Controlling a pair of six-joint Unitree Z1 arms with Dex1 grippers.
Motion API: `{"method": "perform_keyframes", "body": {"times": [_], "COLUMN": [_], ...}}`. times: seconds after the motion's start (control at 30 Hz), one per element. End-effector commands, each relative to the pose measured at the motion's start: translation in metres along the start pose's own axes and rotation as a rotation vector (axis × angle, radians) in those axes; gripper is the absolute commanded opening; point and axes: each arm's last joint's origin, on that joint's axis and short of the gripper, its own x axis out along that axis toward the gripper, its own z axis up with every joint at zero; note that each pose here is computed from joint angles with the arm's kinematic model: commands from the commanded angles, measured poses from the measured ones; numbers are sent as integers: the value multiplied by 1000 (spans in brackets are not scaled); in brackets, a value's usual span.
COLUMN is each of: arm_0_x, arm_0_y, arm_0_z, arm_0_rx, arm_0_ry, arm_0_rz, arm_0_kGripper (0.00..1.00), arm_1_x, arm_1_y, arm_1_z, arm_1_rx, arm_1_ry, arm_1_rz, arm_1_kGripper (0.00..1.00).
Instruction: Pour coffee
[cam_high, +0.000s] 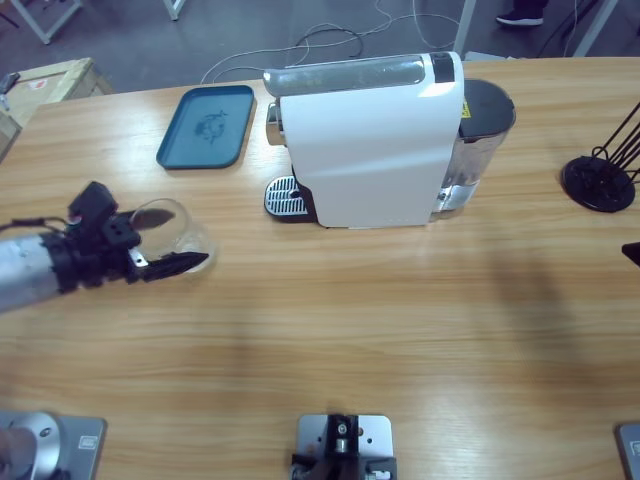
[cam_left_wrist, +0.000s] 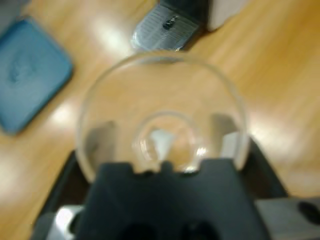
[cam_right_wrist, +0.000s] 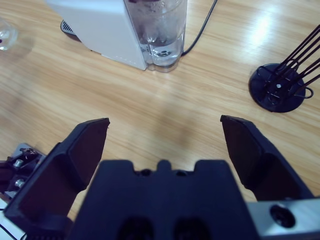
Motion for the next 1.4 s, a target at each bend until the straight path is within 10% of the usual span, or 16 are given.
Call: {"method": "perform_keyframes", "body": {"times": [0.03,0.2,1.03,1.07,1.1,1.13,1.2,1.4], "arm_0_x": [66,111,183,184,185,186,185,166], "arm_0_y": [81,105,64,63,62,58,52,60], "arm_0_z": [7,23,64,64,63,63,64,57], "arm_0_rx": [74,89,172,168,166,172,179,130], "arm_0_ry": [-108,-105,103,108,119,132,134,126], "arm_0_rz": [-227,-248,-365,-362,-355,-351,-361,-338], "arm_0_kGripper": [0,0,0,103,549,748,960,987], "arm_1_x": [-5,-4,6,6,5,5,6,5], "arm_1_y": [-6,-5,-2,-3,-3,-3,-3,-3], "arm_1_z": [-8,-7,-6,-6,-6,-6,-7,-7], "arm_1_rx": [3,2,10,11,11,11,9,14], "arm_1_ry": [-2,4,5,4,3,3,7,6], "arm_1_rz": [-10,-13,-41,-39,-38,-39,-39,-36], "arm_1_kGripper": [1000,1000,1000,1000,1000,1000,1000,1000]}}
